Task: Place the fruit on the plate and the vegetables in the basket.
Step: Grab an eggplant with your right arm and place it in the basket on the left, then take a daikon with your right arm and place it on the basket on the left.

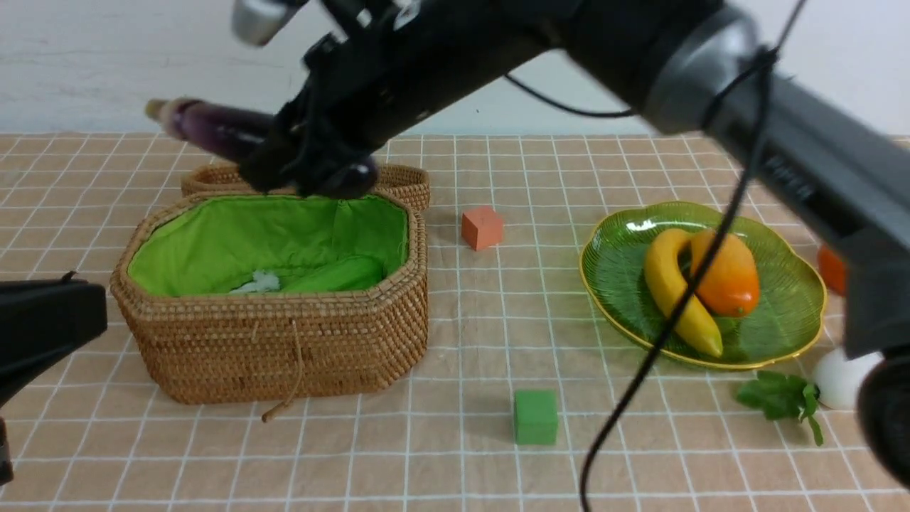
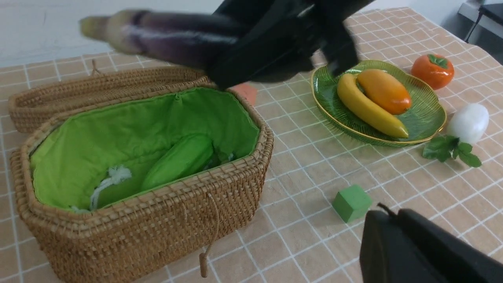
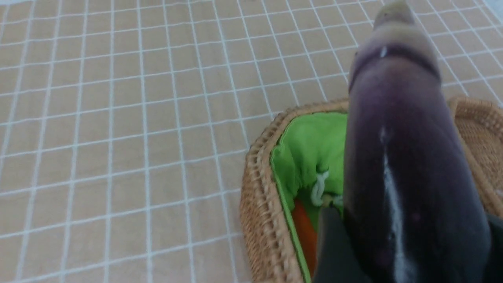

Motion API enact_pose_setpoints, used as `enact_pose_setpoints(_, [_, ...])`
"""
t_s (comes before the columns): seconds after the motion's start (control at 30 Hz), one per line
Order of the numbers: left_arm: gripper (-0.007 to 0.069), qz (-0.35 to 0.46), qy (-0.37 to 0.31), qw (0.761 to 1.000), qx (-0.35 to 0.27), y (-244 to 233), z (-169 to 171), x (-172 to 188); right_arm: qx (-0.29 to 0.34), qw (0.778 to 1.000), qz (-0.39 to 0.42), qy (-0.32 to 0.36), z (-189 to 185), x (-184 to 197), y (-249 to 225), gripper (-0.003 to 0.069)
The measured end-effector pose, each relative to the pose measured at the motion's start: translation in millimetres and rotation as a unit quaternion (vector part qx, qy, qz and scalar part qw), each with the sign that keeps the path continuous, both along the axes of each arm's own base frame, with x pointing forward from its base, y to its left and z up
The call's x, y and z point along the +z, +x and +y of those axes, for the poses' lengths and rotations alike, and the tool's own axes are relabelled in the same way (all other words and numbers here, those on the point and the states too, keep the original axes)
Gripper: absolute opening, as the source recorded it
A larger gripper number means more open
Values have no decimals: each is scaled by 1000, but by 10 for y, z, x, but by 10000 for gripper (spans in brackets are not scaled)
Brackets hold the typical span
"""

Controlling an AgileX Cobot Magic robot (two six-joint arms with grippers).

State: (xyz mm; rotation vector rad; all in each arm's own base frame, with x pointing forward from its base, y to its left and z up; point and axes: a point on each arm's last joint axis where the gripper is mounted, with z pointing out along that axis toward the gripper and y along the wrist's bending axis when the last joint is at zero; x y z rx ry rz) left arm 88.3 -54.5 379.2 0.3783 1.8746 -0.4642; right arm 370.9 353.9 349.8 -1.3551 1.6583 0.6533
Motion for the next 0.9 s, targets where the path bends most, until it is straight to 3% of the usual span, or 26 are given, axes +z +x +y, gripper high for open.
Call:
enact_pose_setpoints(0.13, [24,-2,-1,1000,0,1,-1,4,-27,999,-33,-13,183,-351,145,384])
enact_pose_setpoints(0.23, [24,-2,-2,1000,-1,0,-2,4,-30,998,-39,-31,204,-473,185,472])
enact_pose_setpoints(0.27, [24,-2,-2,1000,-1,0,-2,4,-30,998,-41,-33,202,-474,186,492])
enact_pose_setpoints(0.37, [24,-5,-5,1000,-3,2,-5,13,-20,997,-44,-52,159,-403,140,644])
enact_pose_setpoints(0.5, [24,-18,-12,1000,-3,6,-11,37,-26,996,-27,-75,-7,-139,27,670])
enact_pose_setpoints(0.6, [24,-27,-17,999,-5,9,-16,55,-64,993,3,-94,-292,229,-104,611])
enact_pose_setpoints(0.7, [24,-30,-20,999,-6,10,-18,63,-122,985,38,-120,-654,549,-218,497])
enact_pose_setpoints(0.87, [24,-42,-31,999,-8,12,-27,92,-241,959,50,-142,-1259,893,-241,200])
enact_pose_setpoints(0.9, [24,-44,-32,998,-8,13,-28,96,-251,957,49,-140,-1295,918,-246,176])
